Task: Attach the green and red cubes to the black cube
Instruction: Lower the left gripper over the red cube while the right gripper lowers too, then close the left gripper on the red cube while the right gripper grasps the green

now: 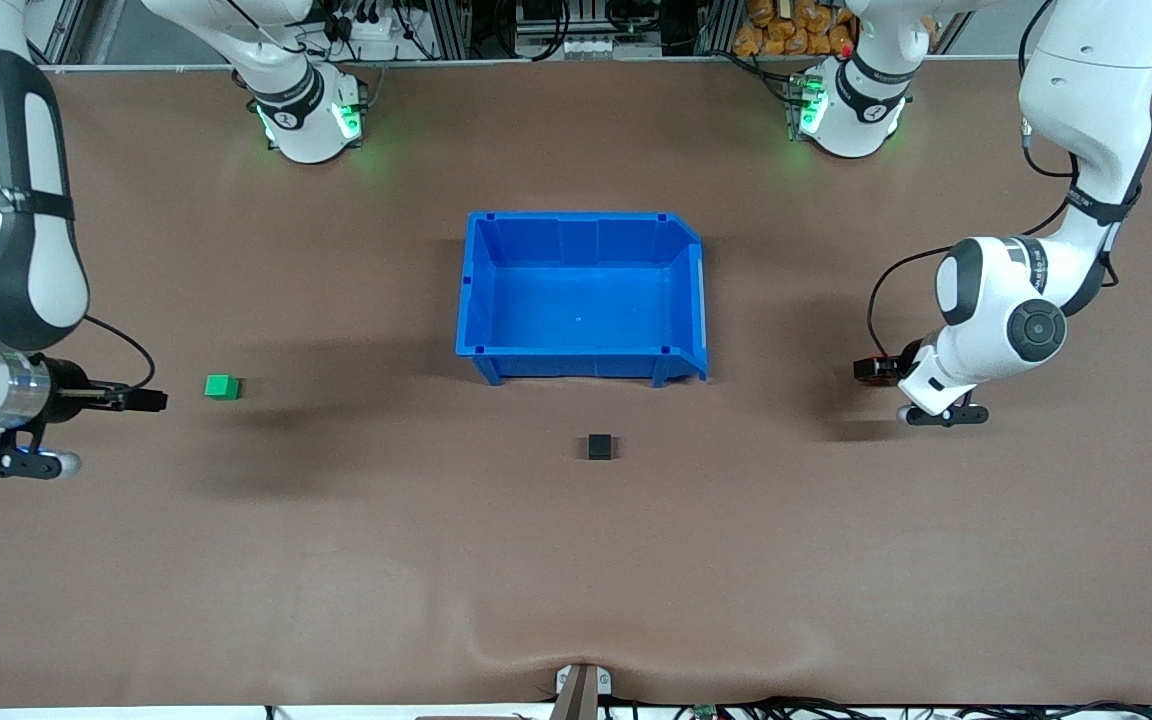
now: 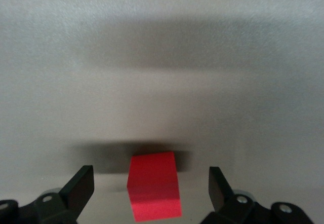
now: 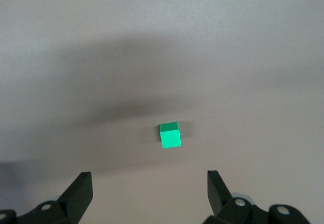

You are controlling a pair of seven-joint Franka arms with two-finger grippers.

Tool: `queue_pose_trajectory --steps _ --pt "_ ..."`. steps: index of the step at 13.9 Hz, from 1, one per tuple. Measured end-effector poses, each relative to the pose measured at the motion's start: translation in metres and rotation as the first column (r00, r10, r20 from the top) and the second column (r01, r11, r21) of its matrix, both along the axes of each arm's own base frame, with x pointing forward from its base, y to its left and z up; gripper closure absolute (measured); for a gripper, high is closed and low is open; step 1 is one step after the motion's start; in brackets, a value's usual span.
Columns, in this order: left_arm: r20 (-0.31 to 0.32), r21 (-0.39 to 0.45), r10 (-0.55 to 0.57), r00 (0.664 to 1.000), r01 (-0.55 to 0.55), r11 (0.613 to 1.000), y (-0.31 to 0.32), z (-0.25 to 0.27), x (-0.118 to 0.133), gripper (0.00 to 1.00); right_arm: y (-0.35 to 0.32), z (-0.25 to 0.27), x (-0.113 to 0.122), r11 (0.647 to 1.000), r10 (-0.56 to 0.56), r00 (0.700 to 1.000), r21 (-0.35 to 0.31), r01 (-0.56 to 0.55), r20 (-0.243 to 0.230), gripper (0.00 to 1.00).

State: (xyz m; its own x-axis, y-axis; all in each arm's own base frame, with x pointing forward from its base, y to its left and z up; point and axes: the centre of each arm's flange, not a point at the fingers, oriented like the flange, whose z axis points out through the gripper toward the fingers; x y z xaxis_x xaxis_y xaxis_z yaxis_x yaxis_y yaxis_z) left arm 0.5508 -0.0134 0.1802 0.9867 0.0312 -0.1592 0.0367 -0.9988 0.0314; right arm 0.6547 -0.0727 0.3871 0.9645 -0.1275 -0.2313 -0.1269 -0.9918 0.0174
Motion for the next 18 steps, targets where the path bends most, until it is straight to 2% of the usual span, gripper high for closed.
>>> queue_pose_trajectory --steps 5,7,9,10,12,13,15,18 --pt "-0.017 0.004 0.037 0.999 -0.037 0.999 -0.003 -0.008 -0.002 0.00 0.003 -0.039 0.001 1.000 0.004 0.998 0.005 -0.003 -0.059 0.00" --pt "-0.017 0.004 0.037 0.999 -0.037 0.999 -0.003 -0.008 -0.002 0.04 0.002 -0.053 0.000 1.000 0.003 0.997 0.007 -0.003 -0.077 0.00" --pt "-0.016 0.004 0.037 0.999 -0.037 0.999 -0.003 -0.008 -0.002 0.22 0.002 -0.066 -0.003 1.000 0.002 0.995 0.008 -0.001 -0.098 0.00" --pt "-0.013 0.003 0.036 0.999 -0.036 0.999 -0.004 -0.007 -0.001 0.35 0.002 -0.073 -0.004 1.000 0.002 0.995 0.008 -0.001 -0.104 0.00" --pt "-0.001 0.003 0.036 0.999 -0.036 0.999 -0.004 -0.002 0.002 0.57 0.001 -0.088 -0.007 1.000 0.002 0.995 0.007 -0.001 -0.095 0.00" --pt "0.006 0.004 0.044 0.999 -0.044 0.999 -0.004 0.002 0.004 0.60 0.001 -0.097 -0.008 1.000 0.001 0.996 0.006 -0.001 -0.086 0.00" --pt "0.018 0.010 0.091 0.996 -0.091 0.996 -0.005 0.008 0.008 0.60 -0.002 -0.113 -0.012 1.000 -0.003 0.998 0.003 0.003 -0.070 0.00" --pt "0.051 0.017 0.199 0.979 -0.200 0.980 -0.013 0.023 0.020 0.60 -0.013 -0.129 -0.019 1.000 -0.020 0.996 0.003 0.020 -0.085 0.00"
